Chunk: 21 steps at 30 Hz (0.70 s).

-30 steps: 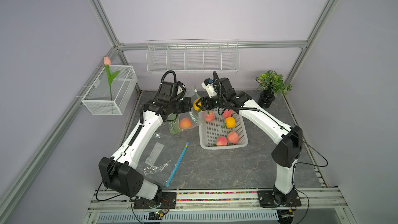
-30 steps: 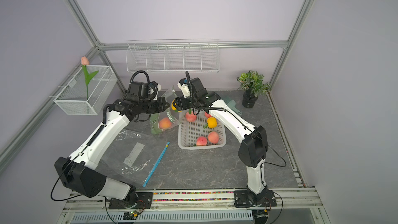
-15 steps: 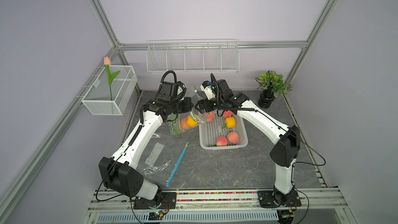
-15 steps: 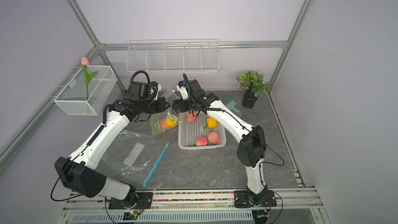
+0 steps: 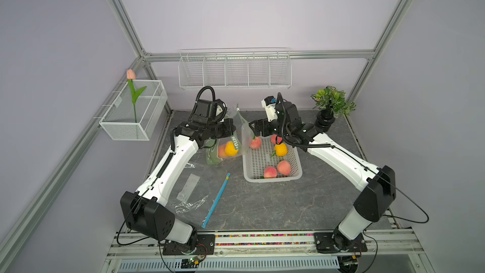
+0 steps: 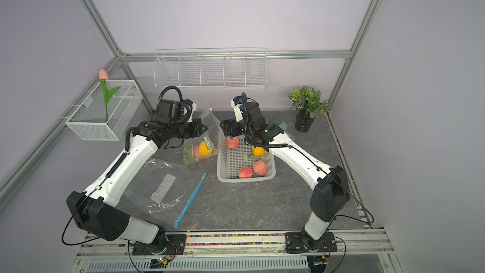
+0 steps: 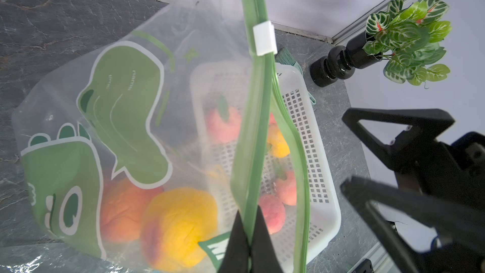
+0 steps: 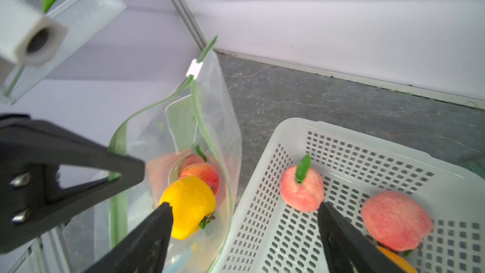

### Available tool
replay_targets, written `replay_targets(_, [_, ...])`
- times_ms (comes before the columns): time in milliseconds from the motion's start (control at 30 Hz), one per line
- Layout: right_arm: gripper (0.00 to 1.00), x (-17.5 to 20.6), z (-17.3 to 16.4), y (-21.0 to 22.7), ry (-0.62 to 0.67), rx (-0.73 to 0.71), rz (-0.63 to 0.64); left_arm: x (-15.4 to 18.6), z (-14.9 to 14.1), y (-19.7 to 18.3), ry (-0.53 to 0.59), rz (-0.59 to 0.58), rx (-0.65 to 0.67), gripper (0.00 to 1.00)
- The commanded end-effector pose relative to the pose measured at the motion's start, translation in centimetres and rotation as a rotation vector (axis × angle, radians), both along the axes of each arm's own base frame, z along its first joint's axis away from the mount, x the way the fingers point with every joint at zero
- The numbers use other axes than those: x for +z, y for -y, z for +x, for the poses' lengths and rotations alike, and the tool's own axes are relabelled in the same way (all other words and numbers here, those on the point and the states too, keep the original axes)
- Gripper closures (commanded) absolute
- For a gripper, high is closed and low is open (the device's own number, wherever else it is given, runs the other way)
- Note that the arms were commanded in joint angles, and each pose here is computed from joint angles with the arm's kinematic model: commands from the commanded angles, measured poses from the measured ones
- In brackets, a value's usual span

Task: Place the peach in a zip-top bag and seal the zipper
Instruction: Place the peach in the zipper food storage bag, then pick up the peach from the basket.

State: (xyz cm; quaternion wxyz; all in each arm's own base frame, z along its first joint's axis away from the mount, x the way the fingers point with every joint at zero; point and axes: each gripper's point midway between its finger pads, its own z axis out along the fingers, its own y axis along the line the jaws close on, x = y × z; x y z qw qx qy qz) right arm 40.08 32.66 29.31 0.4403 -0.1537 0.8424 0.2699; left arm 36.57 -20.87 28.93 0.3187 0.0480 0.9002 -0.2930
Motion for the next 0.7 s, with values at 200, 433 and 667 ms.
replay_targets(200, [0.13,-8.1,2.8,3.3,-0.253,-0.153,-0.103,0.4,0.0,0.1,0.013,0.008,-0.01,1.0])
replay_targets(433, [0.16,-13.0,4.2,2.4,-0.384,-0.127,-0.158,0.4,0.0,0.0,0.009,0.01,-0.01,1.0])
replay_targets(667, [0.16,-16.8,5.3,0.5,-0.486,-0.068,-0.172,0.2,-0.1,0.0,0.005,0.011,-0.012,1.0])
